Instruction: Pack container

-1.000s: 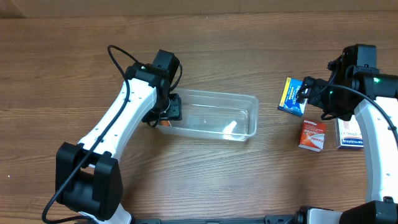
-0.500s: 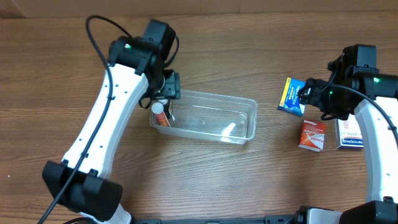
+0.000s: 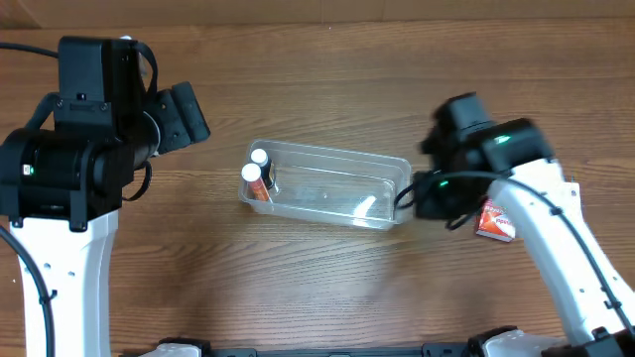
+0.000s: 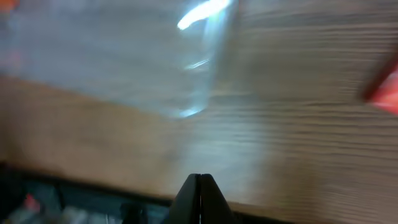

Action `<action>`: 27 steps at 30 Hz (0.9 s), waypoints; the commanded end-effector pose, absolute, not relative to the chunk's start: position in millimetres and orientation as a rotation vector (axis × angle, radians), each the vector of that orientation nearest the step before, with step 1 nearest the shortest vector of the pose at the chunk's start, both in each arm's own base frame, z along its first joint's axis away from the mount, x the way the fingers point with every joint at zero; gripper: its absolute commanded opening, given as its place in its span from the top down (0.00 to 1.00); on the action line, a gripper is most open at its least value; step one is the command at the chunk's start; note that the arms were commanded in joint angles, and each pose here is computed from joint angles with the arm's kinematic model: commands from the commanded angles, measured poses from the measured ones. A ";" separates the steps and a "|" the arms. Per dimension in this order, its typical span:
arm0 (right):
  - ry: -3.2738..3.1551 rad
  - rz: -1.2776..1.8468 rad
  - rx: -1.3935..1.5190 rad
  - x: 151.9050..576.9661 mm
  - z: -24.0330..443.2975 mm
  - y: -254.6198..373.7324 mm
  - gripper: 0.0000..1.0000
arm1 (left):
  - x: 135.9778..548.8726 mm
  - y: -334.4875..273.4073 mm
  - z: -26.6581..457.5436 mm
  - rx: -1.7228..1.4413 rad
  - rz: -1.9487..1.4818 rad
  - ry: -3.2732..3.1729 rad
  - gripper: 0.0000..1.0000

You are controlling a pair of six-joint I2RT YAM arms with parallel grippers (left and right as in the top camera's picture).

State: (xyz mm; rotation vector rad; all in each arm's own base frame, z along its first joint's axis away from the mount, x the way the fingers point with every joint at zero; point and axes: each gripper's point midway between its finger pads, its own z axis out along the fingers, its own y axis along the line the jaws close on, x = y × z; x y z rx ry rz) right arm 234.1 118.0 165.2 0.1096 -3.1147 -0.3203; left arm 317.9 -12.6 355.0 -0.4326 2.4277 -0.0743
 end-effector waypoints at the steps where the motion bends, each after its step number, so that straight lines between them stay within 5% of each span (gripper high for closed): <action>1: -3.048 -0.270 0.098 206.0 150.0 143.2 0.96 | 320.4 -8.4 355.1 -0.432 -0.051 2.426 0.08; 6: -2.994 -0.222 0.170 182.3 114.8 154.2 0.96 | 320.7 -8.4 355.4 -0.432 -0.052 2.425 0.08; 12: -3.096 -0.296 0.200 203.9 84.3 165.6 0.96 | 319.8 -8.4 354.6 -0.432 -0.051 2.430 0.08; 27: -3.329 -0.118 0.201 250.8 83.8 152.6 0.93 | 316.7 -8.4 352.2 -0.433 -0.047 2.446 0.09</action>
